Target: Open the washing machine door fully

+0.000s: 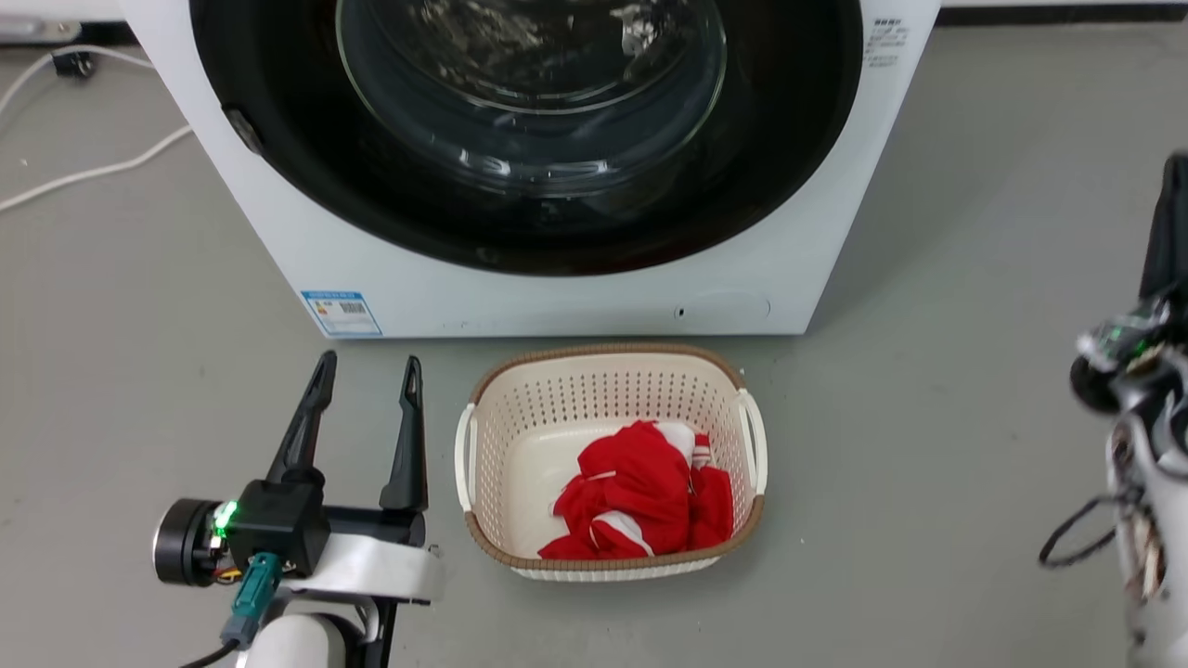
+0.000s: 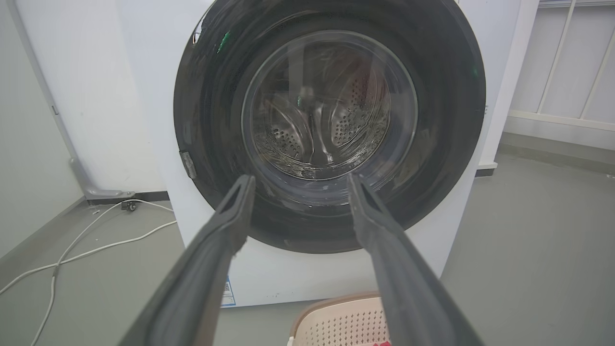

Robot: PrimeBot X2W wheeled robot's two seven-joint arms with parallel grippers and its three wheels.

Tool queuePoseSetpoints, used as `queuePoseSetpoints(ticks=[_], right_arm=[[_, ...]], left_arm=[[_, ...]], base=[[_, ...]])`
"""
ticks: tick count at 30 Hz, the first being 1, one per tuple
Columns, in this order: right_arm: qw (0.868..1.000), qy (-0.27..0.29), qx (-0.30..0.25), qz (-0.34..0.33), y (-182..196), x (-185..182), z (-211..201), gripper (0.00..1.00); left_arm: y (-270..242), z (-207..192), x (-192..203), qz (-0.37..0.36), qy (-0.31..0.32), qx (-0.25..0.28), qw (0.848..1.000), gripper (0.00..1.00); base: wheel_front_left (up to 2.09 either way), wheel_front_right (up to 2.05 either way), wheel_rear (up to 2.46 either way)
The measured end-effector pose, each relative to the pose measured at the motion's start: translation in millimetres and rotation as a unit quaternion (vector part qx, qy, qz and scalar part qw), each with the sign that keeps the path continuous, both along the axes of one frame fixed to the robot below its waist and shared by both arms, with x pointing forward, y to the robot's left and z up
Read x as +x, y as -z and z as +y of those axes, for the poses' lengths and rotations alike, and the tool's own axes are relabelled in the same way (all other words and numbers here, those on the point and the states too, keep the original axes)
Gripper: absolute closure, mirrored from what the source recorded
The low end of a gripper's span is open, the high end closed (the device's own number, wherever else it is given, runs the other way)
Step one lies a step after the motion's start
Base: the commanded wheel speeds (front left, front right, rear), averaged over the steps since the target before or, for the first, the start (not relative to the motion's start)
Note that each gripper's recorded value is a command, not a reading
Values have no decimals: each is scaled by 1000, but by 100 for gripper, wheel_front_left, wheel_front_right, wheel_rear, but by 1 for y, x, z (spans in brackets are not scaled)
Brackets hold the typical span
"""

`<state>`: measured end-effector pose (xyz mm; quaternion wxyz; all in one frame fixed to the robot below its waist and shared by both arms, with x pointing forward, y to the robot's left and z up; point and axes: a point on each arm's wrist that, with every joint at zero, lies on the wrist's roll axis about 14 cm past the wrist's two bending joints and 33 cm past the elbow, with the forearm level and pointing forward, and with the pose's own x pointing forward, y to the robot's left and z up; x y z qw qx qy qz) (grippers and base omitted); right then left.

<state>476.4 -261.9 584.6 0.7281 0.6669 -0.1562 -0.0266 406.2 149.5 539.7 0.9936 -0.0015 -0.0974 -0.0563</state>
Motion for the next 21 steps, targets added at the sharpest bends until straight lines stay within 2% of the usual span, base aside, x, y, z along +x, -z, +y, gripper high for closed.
queuePoseSetpoints(ticks=[7, 11, 16, 21], right_arm=[[998, -47, -41, 7, -21, 60, -3, 100], [992, -85, -85, 25, -31, 91, 3, 100], [979, -140, -140, 54, -44, 126, 18, 100], [952, -208, -206, 89, -50, 153, 47, 100]], left_arm=[[11, -1, 19, 11, 1, 2, 1000, 0], [16, -3, 31, 13, 4, 5, 1000, 0], [18, -6, 43, 12, 10, 7, 1000, 0], [21, -4, 52, 11, 9, 9, 1000, 0]], base=[[0, 0, 0], [0, 0, 0], [0, 0, 0], [0, 0, 0]])
